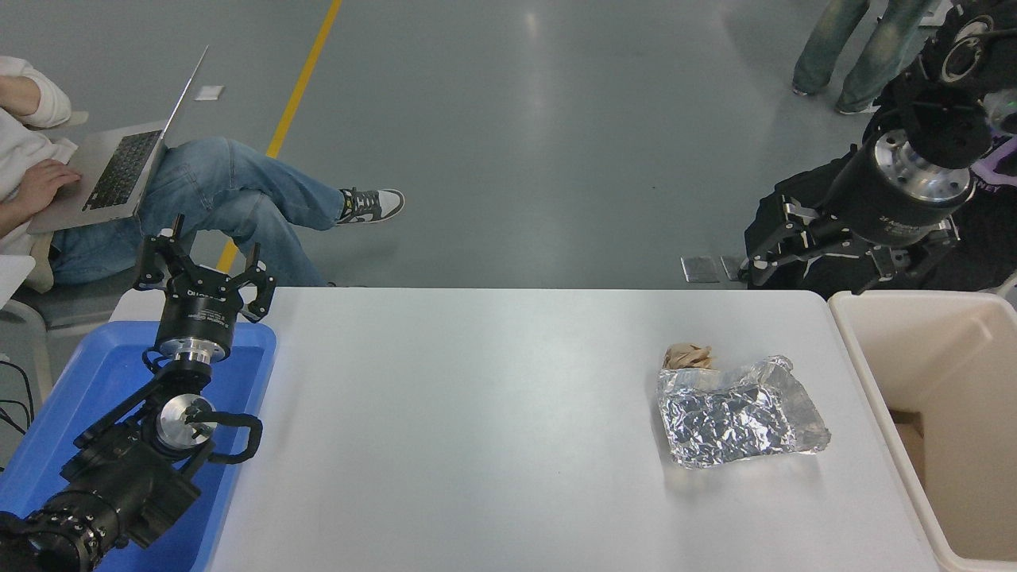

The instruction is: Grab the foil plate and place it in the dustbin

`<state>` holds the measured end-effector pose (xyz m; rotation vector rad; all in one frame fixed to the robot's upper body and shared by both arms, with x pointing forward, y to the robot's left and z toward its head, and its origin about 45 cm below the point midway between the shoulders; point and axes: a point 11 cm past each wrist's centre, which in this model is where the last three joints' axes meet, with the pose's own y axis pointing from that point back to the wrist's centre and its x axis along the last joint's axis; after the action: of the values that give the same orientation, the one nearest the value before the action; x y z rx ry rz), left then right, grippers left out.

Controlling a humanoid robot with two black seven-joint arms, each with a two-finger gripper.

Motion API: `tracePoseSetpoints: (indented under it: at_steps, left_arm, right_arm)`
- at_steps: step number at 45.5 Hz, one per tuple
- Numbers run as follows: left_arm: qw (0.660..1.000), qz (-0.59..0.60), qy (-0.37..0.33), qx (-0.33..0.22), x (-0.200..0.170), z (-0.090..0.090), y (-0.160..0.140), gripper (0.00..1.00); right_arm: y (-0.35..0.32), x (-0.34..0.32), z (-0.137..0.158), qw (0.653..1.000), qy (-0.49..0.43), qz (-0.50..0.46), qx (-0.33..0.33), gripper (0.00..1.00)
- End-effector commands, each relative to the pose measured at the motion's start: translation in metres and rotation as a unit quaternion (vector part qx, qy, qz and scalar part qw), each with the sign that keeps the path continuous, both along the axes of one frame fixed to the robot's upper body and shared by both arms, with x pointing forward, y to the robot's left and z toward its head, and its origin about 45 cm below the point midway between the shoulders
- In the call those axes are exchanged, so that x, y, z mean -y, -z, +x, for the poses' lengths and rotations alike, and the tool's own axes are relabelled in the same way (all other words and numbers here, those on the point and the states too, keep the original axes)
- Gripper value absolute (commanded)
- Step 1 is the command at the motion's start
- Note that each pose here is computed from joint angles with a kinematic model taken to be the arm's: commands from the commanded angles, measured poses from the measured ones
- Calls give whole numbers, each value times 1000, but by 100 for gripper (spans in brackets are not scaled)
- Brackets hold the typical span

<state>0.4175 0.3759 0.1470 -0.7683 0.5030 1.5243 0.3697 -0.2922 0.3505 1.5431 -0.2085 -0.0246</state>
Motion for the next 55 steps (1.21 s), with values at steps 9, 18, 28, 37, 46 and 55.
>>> tracePoseSetpoints:
  at_steps: [9, 18, 28, 37, 46, 55]
  left_arm:
    - [1000, 0, -1, 0, 0, 0, 0, 99]
    - [1000, -1, -1, 1, 0, 0, 0, 99]
    - [1000, 0, -1, 0, 0, 0, 0, 99]
    - [1000, -1, -1, 1, 0, 0, 0, 99]
    - [1000, 0, 0, 1, 0, 0, -1, 99]
    - [1000, 0, 0, 1, 0, 0, 0, 99]
  right_arm:
    - [90, 29, -31, 993, 54, 37, -98, 100]
    - [133, 66, -37, 987, 136, 49, -64, 100]
    - [191, 97, -45, 959, 276, 58, 19, 100]
    - [223, 105, -62, 919, 383, 91, 3, 99]
    - [243, 117, -73, 911, 408, 57, 25, 99]
    - [266, 93, -75, 901, 424, 85, 22, 99]
